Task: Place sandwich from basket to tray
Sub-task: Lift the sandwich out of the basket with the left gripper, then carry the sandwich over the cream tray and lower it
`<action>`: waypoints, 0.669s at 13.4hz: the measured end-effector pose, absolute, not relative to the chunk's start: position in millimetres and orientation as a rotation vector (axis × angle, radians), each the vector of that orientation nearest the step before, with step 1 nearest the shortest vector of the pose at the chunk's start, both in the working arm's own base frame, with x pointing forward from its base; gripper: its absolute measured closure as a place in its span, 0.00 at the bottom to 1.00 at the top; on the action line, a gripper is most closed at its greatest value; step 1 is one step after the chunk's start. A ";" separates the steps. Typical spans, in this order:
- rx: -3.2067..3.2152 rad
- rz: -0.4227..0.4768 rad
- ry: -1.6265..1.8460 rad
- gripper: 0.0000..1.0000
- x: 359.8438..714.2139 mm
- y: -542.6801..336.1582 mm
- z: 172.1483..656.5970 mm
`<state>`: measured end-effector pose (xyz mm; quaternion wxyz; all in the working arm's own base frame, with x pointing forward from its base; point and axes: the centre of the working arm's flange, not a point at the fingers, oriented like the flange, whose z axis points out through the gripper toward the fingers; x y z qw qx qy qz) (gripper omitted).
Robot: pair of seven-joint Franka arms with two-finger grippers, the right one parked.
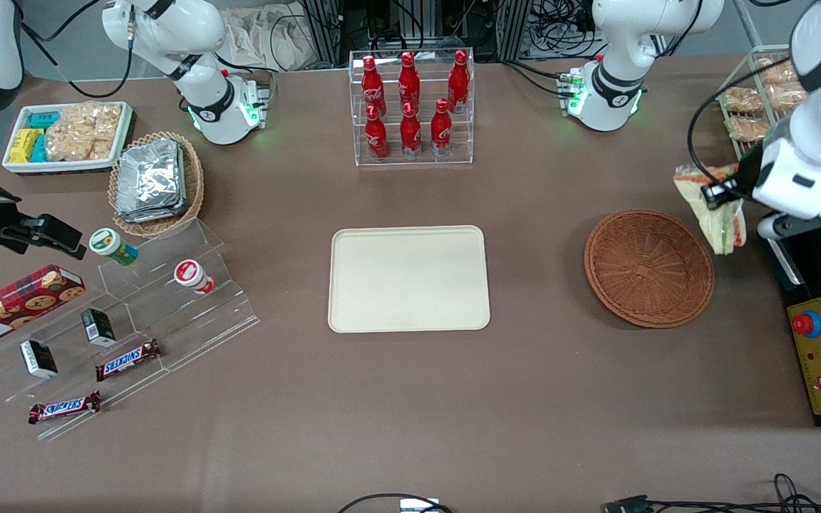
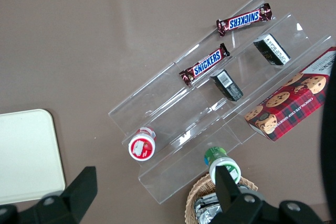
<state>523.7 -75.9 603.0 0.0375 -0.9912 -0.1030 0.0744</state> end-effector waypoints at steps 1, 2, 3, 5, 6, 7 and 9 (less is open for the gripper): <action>-3.057 0.224 -0.245 0.81 520.4 -102.6 619.6; -3.071 0.214 -0.159 0.81 515.9 -133.4 629.4; -3.078 0.201 -0.063 0.81 508.5 -168.7 634.4; -3.078 0.186 0.058 0.81 481.4 -248.4 636.7; -3.078 0.181 0.065 0.81 462.7 -290.1 636.8; -3.082 0.183 0.058 0.81 443.5 -329.6 635.8; -3.092 0.199 0.053 0.81 418.9 -385.6 625.9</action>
